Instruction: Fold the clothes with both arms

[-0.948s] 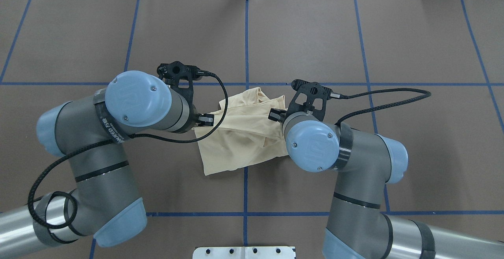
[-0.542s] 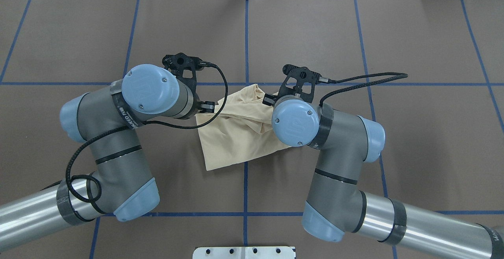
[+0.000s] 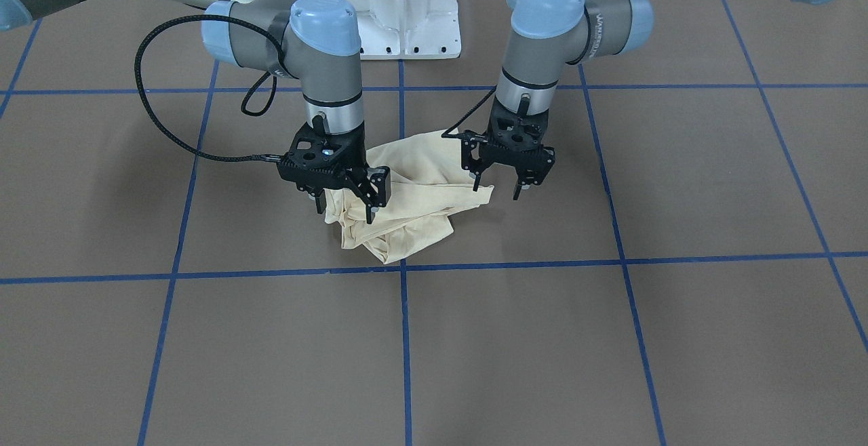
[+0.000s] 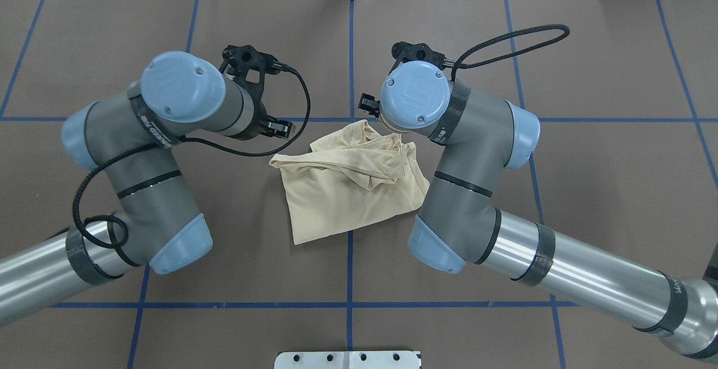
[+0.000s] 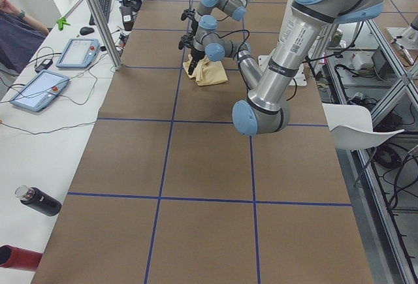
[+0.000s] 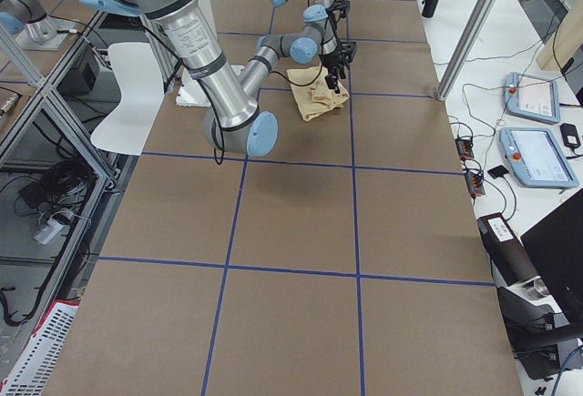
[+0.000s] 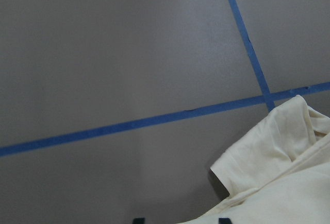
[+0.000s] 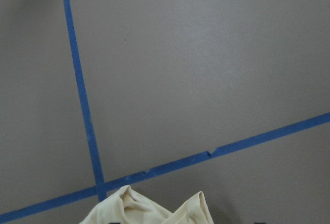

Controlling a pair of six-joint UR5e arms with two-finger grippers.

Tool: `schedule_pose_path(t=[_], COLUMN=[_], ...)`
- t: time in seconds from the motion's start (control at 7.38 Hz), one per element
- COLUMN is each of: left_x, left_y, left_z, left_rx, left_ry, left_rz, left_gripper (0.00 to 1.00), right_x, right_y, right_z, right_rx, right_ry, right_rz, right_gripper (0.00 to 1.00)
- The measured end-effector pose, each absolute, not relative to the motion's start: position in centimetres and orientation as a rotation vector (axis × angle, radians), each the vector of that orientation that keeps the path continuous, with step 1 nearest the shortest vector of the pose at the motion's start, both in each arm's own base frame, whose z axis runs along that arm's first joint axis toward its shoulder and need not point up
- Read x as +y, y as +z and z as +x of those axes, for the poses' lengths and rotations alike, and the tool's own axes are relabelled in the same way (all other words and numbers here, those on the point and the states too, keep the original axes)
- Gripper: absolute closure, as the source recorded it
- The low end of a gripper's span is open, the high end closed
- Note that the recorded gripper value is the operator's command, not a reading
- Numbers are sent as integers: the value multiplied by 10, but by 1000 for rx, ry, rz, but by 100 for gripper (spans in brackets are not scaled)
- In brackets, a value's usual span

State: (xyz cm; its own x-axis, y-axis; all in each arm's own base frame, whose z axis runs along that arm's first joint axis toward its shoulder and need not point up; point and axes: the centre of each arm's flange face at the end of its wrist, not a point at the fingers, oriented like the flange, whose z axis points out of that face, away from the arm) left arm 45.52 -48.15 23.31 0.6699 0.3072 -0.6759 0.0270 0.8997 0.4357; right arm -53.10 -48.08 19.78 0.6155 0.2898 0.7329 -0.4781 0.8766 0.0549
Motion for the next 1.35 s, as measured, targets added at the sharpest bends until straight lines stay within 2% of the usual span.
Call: schedule_pose_path(t=[0.14, 0.27, 0.54, 0.81, 1.22, 1.35], left_x=[-489, -492, -494, -494, -494, -494], left_y=[244, 249, 252, 253, 252, 252], left_z=[440, 433, 430, 429, 428, 428], left_rx=[811, 802, 798, 798, 799, 800], left_ry=[206, 223, 225, 219, 218, 219], left_rz=[451, 458, 459, 457, 458, 459], left_gripper=[0, 0, 0, 0, 0, 0], right_x=[-461, -433, -384, -366, -380, -401], right_y=[195, 193, 193, 197, 206, 211], right_z=[-548, -569, -599, -610, -611, -610], right_rx=[-795, -791, -765, -739, -710, -694], right_ry=[445, 449, 454, 441, 434, 445], right_rz=[246, 246, 232, 220, 237, 252], right_gripper=[38, 57, 57, 57, 58, 68])
